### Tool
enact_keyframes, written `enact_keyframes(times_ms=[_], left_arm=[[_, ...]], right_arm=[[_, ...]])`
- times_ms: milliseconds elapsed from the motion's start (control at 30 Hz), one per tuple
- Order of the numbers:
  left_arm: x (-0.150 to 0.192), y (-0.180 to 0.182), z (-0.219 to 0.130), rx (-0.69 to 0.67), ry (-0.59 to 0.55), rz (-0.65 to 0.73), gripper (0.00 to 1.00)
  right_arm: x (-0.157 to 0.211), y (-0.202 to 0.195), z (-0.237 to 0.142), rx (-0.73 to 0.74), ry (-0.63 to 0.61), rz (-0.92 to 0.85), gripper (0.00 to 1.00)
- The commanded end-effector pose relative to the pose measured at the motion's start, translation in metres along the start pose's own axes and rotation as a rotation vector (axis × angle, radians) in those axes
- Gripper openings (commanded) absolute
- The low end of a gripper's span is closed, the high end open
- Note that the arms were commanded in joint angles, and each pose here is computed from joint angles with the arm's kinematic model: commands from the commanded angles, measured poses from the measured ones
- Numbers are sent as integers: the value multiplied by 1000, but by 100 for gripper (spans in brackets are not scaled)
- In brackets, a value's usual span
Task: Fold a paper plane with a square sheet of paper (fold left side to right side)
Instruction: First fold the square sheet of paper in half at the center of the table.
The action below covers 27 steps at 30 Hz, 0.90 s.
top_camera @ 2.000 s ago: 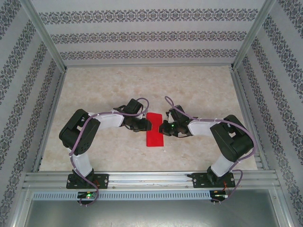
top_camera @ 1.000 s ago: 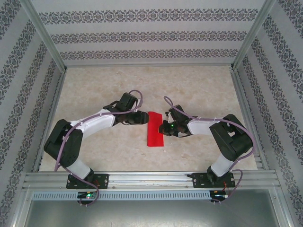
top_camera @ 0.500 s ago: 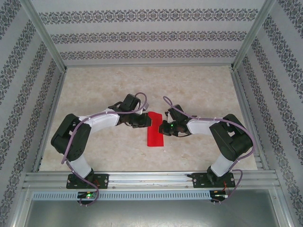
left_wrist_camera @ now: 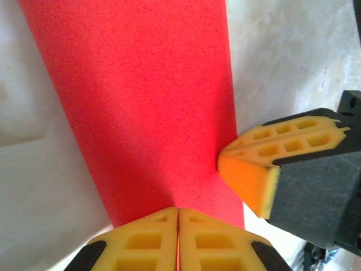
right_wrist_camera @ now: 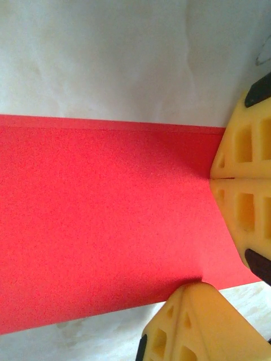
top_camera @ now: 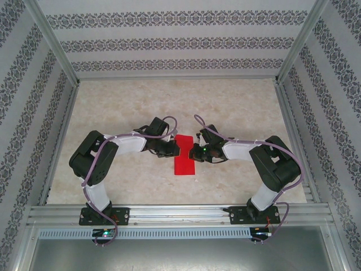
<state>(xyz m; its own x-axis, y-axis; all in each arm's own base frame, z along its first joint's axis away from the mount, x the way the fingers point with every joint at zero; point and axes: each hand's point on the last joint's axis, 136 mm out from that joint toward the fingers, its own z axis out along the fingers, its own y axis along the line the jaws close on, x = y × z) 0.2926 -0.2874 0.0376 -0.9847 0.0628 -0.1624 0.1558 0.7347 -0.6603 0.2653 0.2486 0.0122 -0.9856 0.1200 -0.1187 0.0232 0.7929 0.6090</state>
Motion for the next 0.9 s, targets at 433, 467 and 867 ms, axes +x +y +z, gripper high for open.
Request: enact_keyframes(times_ms=[433, 467, 867], left_arm=[[21, 50, 10, -159, 48, -4, 7], [21, 52, 10, -160, 47, -9, 7], [5, 40, -35, -123, -54, 32, 6]], right_arm=[[43, -73, 12, 261, 111, 57, 0], [43, -74, 12, 263, 111, 57, 0], [43, -71, 9, 248, 108, 55, 0]])
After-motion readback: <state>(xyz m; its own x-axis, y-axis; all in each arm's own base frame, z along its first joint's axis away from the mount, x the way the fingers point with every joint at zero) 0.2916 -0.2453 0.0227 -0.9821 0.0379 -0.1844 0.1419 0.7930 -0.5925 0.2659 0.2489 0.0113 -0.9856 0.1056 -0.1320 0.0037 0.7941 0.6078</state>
